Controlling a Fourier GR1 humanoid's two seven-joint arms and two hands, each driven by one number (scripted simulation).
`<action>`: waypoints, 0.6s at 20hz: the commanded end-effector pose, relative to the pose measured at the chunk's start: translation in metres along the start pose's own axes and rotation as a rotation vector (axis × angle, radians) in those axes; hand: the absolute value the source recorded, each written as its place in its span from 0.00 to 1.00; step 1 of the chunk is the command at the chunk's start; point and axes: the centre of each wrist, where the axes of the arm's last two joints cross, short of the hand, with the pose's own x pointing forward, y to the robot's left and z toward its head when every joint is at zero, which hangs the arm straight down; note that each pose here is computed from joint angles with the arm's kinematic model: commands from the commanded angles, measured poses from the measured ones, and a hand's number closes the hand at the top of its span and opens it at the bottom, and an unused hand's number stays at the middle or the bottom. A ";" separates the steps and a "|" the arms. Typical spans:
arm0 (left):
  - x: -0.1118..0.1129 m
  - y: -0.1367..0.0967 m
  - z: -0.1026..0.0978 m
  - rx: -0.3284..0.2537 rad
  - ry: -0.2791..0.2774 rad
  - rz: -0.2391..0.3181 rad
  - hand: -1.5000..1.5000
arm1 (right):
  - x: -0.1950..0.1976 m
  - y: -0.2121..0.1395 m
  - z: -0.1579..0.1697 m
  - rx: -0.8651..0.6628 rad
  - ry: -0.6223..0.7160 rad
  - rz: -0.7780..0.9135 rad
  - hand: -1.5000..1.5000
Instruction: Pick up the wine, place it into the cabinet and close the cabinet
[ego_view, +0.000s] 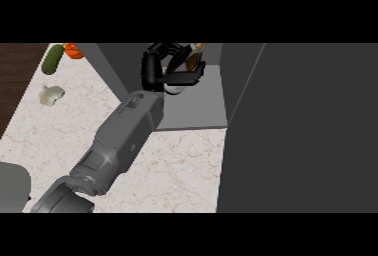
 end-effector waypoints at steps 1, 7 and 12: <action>-0.003 0.007 -0.003 0.047 0.038 0.071 1.00 | 0.012 -0.004 0.006 0.020 -0.038 -0.042 0.00; -0.009 0.007 0.002 0.078 0.057 0.141 1.00 | 0.013 0.004 0.008 0.026 -0.035 -0.043 0.00; 0.001 0.007 -0.010 0.073 0.067 0.127 1.00 | 0.015 0.007 0.006 0.022 -0.042 -0.043 0.00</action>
